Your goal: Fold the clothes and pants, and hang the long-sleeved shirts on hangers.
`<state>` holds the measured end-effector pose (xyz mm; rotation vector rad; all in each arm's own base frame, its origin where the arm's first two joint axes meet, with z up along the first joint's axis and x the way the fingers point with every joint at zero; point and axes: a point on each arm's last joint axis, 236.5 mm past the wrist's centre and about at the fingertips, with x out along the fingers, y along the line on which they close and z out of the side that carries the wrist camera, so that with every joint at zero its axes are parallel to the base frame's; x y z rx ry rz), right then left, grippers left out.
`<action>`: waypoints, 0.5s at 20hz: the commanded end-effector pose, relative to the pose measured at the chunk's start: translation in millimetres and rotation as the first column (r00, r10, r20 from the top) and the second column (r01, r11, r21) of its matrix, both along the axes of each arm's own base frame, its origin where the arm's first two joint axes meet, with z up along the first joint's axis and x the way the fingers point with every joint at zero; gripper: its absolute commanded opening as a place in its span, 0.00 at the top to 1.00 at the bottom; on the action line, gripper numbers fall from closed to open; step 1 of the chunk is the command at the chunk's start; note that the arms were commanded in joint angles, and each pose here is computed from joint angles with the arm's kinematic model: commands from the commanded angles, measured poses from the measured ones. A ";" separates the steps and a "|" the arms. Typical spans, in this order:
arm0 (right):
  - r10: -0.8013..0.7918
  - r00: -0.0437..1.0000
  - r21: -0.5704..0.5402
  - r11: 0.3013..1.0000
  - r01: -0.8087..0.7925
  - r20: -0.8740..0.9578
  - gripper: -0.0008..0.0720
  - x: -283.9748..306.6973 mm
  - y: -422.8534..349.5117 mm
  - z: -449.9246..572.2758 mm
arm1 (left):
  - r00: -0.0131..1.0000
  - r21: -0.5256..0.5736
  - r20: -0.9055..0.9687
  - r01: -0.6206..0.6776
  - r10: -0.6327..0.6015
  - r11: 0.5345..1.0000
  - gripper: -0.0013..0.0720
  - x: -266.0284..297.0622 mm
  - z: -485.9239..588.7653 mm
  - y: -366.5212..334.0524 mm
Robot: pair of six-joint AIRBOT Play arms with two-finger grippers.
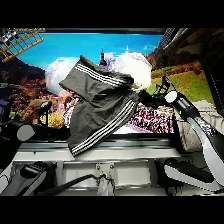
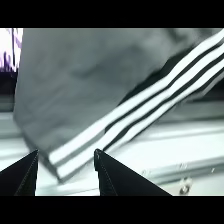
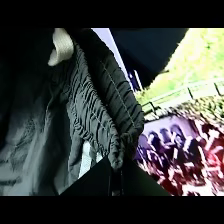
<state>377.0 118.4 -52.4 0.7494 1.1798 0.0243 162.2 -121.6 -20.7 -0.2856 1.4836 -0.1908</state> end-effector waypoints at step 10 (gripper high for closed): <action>0.042 0.999 -0.013 0.999 -0.042 0.001 0.96 -3.8 2.3 -0.9 | 0.948 -0.105 -0.302 0.067 -0.096 0.992 0.49 -87.2 -34.7 -15.2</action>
